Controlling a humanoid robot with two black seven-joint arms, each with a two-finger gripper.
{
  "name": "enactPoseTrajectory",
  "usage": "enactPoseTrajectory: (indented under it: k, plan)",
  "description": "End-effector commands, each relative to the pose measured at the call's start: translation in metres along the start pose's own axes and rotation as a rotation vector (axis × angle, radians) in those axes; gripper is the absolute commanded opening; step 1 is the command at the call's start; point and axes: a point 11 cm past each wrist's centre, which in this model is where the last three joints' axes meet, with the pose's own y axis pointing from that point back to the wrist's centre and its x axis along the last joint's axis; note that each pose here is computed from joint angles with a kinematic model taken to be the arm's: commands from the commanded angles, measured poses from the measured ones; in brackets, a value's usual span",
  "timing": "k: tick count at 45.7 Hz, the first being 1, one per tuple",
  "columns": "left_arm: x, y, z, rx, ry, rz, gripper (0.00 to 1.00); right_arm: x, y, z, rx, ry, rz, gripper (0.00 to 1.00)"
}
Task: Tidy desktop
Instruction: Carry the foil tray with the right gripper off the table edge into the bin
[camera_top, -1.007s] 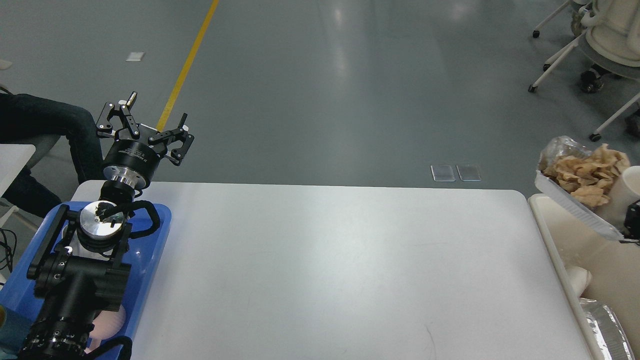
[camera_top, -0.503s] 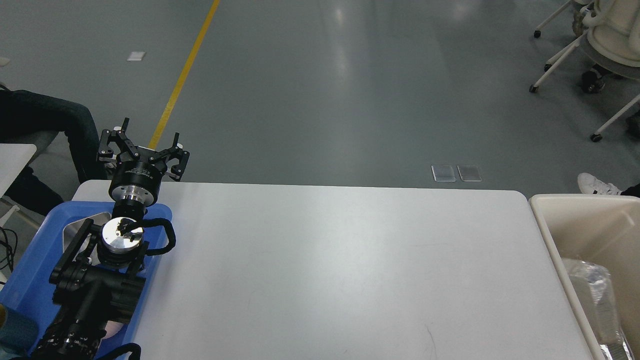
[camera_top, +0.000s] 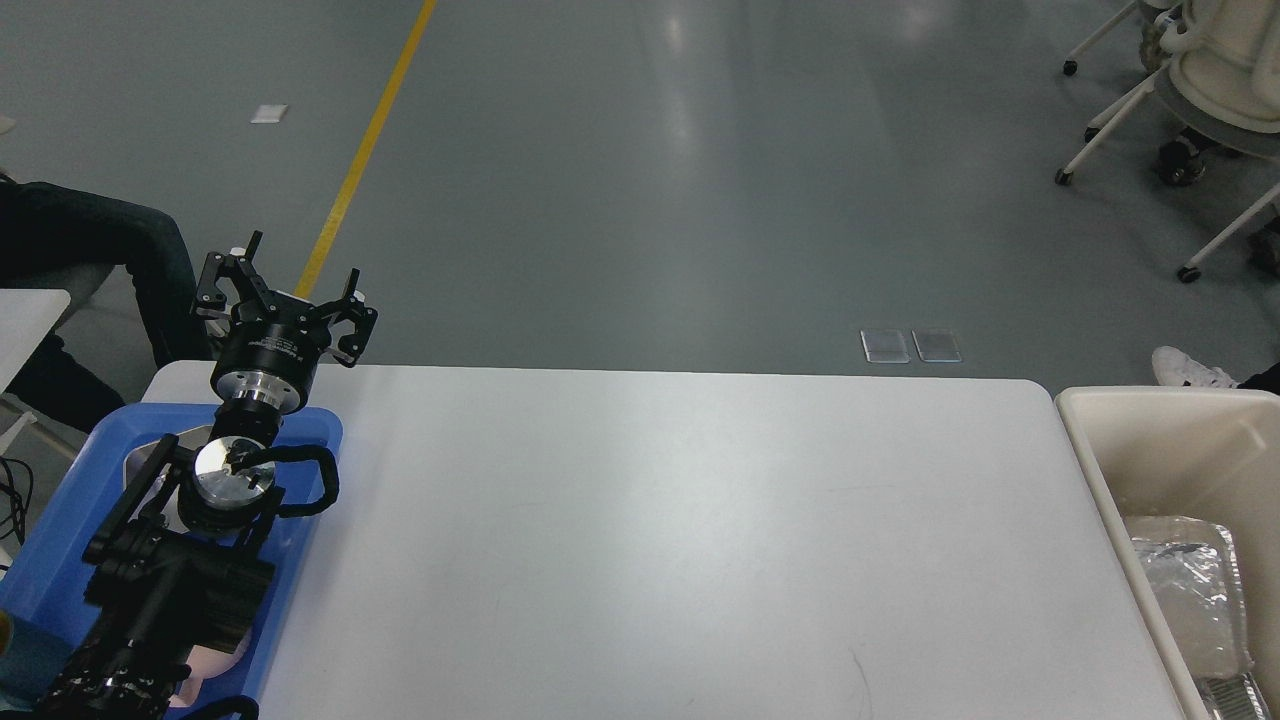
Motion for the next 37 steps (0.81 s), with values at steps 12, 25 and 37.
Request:
enactPoseTrajectory:
  k: [12,25,37]
  plan:
    - [0.024,0.019,-0.006,0.021,0.0,0.042,0.97,-0.144,0.059,-0.15,0.359,-0.901,-0.729,1.0]
    - [0.032,0.034,0.002,-0.007,0.023,0.029,0.97,-0.161,0.169,-0.118,0.636,-1.235,-1.138,1.0]
    - [0.031,0.054,0.004,-0.031,0.066,0.005,0.97,-0.117,0.151,-0.03,0.733,-1.361,-1.026,1.0]
